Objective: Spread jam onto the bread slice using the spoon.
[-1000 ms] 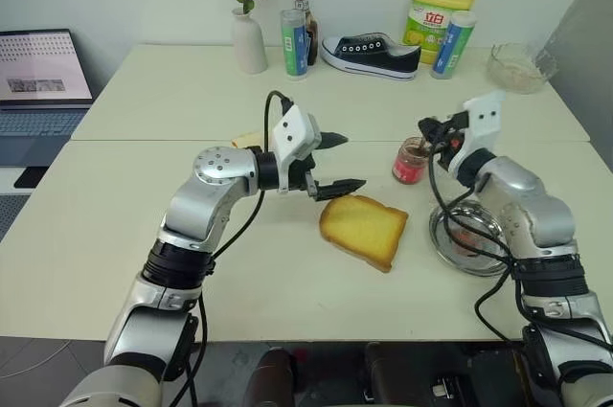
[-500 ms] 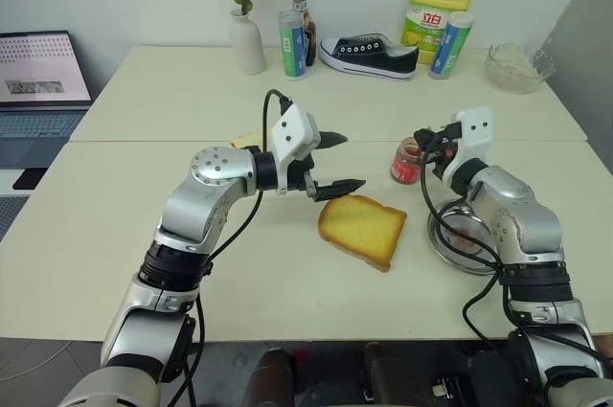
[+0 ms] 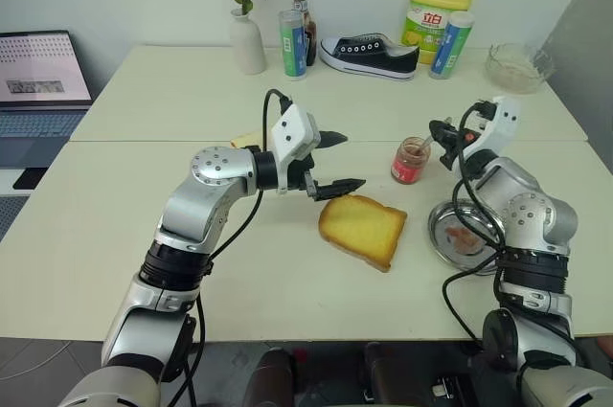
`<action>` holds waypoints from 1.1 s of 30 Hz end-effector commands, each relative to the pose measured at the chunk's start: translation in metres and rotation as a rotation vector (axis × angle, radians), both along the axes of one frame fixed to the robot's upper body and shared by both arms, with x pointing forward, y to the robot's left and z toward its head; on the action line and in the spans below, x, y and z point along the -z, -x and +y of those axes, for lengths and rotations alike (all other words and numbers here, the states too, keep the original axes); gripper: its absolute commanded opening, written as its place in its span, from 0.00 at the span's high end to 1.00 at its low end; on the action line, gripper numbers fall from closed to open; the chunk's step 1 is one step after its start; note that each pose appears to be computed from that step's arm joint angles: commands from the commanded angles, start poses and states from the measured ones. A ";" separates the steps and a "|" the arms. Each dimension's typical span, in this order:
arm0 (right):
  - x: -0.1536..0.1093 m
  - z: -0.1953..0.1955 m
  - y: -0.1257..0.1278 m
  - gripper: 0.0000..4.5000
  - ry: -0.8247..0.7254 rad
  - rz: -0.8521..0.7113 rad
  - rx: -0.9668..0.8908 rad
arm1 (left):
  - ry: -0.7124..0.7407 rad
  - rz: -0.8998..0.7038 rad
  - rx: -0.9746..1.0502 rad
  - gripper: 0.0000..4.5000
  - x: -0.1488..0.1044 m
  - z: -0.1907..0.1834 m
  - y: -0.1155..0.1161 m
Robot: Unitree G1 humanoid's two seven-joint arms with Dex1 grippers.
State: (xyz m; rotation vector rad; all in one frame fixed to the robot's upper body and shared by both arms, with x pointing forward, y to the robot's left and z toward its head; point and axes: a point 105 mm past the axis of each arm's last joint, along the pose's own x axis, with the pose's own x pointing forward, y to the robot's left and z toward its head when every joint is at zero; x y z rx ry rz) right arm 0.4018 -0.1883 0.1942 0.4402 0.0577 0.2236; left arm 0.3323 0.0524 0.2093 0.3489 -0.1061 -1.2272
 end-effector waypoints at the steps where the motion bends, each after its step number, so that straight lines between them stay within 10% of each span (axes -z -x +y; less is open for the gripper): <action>1: -0.026 -0.005 0.001 0.99 -0.071 -0.064 0.017 | 0.015 -0.054 0.007 0.00 -0.013 0.001 0.000; 19: -0.025 -0.024 0.004 0.99 -0.338 -0.001 0.089 | 0.008 -0.058 0.014 0.00 -0.013 0.000 -0.003; 33: -0.022 0.004 0.007 0.99 0.231 -0.139 0.023 | 0.008 -0.060 0.022 0.00 -0.012 0.000 -0.002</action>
